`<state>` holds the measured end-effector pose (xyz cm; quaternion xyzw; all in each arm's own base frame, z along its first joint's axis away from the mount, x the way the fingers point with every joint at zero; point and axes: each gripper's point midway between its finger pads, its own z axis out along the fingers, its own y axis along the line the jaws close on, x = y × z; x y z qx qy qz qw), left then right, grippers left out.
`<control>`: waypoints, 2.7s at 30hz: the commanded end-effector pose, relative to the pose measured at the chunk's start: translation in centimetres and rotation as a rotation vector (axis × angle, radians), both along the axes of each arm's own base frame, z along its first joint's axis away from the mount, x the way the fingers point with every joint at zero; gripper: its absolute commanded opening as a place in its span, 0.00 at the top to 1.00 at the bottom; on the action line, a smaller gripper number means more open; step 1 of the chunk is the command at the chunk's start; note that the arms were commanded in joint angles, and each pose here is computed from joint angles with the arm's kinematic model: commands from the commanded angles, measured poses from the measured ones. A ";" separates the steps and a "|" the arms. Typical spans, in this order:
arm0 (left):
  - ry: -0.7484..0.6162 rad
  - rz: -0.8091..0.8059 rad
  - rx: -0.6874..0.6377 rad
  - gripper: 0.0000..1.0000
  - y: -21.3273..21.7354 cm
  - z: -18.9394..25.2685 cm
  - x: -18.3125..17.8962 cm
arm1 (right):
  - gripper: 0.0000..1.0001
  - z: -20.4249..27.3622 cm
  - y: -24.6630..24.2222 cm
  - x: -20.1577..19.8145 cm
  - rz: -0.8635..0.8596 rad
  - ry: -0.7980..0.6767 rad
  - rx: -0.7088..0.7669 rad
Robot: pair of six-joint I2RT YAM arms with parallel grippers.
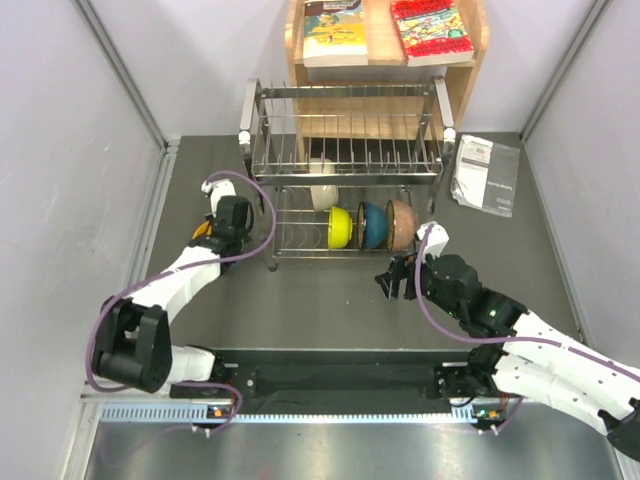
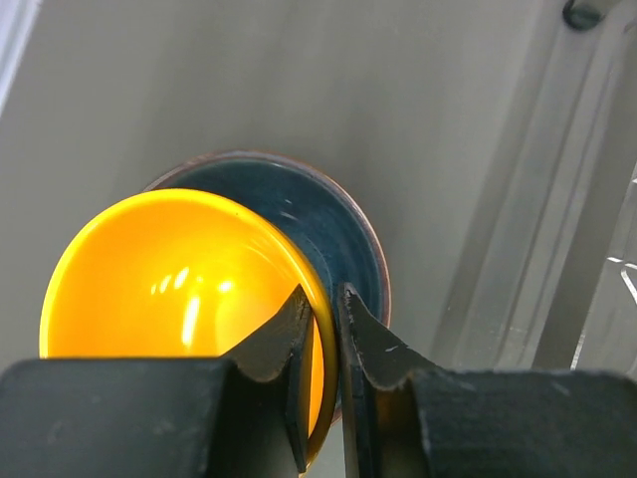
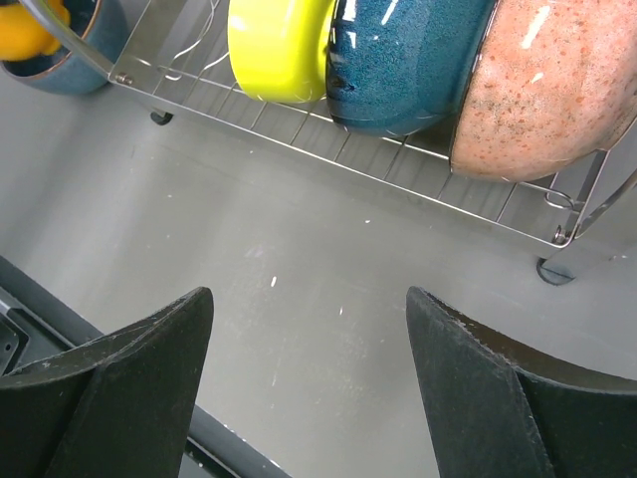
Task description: Unload the bowls from the dish rack
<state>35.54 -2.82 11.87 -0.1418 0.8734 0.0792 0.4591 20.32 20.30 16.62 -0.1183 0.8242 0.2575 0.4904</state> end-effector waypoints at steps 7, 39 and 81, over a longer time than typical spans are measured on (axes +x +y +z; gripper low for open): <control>-0.010 0.029 0.011 0.93 0.2 -1.0 1.6 | 0.22 1.2 -0.1 0.3 -0.010 -0.034 0.036; -0.261 -0.006 -0.177 0.56 0.1 9.2 -4.8 | 0.21 0.8 0.7 0.3 0.008 -0.018 0.072; -0.184 -0.898 -0.310 0.51 -27.6 3.8 -2.8 | 0.22 0.8 0.9 -0.1 0.008 -0.018 0.132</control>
